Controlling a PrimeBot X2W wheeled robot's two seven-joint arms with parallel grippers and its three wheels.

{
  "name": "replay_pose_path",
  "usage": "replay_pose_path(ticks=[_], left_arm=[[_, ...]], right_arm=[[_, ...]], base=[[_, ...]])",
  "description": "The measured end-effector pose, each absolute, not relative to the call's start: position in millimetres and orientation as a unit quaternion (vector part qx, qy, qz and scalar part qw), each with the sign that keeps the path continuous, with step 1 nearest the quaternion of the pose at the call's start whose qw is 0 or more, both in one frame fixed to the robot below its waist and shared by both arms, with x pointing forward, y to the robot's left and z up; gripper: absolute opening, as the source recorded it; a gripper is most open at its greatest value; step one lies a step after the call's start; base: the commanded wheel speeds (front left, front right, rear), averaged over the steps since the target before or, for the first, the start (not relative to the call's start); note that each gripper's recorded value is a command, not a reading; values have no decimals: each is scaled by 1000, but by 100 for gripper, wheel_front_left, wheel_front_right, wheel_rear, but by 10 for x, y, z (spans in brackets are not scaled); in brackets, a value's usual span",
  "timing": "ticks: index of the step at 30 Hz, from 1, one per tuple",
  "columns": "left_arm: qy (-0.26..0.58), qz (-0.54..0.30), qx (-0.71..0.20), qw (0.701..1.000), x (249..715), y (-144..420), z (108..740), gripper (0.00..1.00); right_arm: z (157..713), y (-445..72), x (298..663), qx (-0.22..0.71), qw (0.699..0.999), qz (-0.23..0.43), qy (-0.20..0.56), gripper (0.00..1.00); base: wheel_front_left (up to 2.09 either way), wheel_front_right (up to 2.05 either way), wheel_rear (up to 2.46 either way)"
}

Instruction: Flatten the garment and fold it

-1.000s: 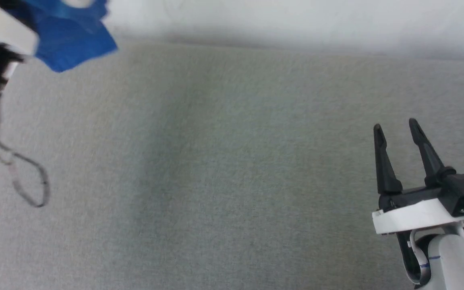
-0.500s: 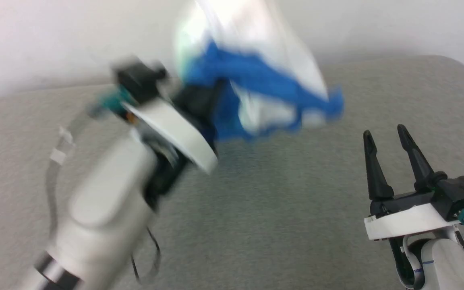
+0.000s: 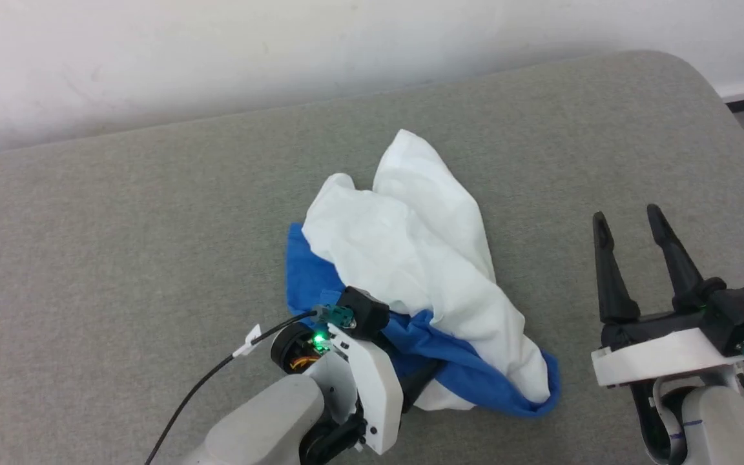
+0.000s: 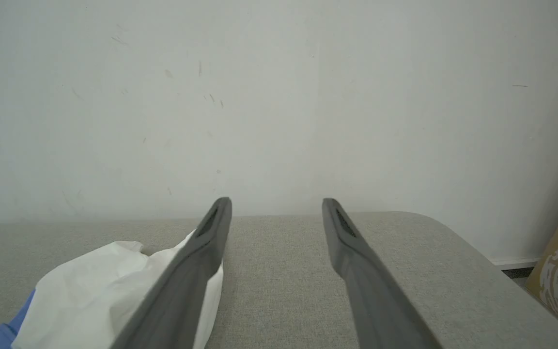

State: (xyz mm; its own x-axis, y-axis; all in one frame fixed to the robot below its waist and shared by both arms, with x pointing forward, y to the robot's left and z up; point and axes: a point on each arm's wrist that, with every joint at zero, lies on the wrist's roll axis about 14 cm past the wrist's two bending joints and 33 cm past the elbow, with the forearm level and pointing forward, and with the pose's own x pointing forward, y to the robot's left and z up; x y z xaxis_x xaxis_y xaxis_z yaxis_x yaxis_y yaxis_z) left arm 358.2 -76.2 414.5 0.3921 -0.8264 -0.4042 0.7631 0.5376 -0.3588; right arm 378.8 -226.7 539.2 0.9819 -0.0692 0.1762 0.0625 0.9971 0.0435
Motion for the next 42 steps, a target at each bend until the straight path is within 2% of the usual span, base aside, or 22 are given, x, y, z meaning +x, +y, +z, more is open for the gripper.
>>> replay_pose_path(ticks=[4, 9, 15, 24, 28, 33, 38, 42], left_arm=[[246, -463, -68, 849, 3666, -660, 4254, 100], [173, -424, -91, 884, 3902, -378, 4654, 100], [14, -292, -104, 951, 4285, 471, 5446, 100], [-87, -132, -91, 983, 3964, 1342, 5804, 100], [-96, -75, -95, 988, 3754, 1570, 5716, 100], [-68, -27, -109, 991, 3530, 1724, 5415, 100], [-27, -38, -78, 996, 3370, 1690, 5091, 100], [-26, -36, -84, 995, 3368, 1677, 5062, 100]], right_arm=[[5334, -2203, 3791, 18, 996, -24, -80, 100], [5333, -2120, 3743, 14, 997, -12, -80, 100], [5424, -1961, 3703, 9, 995, 12, -94, 100], [5455, -1754, 3659, 5, 994, 43, -99, 100], [5443, -1724, 3637, 6, 994, 48, -98, 100], [5369, -1701, 3598, 16, 995, 51, -87, 100], [5304, -1661, 3574, 22, 995, 56, -78, 100], [5300, -1623, 3577, 26, 995, 62, -77, 100]], base=[[0, 0, 0], [0, 0, 0], [0, 0, 0], [0, 0, 0], [0, 0, 0], [0, 0, 0], [0, 0, 0], [0, 0, 0]])
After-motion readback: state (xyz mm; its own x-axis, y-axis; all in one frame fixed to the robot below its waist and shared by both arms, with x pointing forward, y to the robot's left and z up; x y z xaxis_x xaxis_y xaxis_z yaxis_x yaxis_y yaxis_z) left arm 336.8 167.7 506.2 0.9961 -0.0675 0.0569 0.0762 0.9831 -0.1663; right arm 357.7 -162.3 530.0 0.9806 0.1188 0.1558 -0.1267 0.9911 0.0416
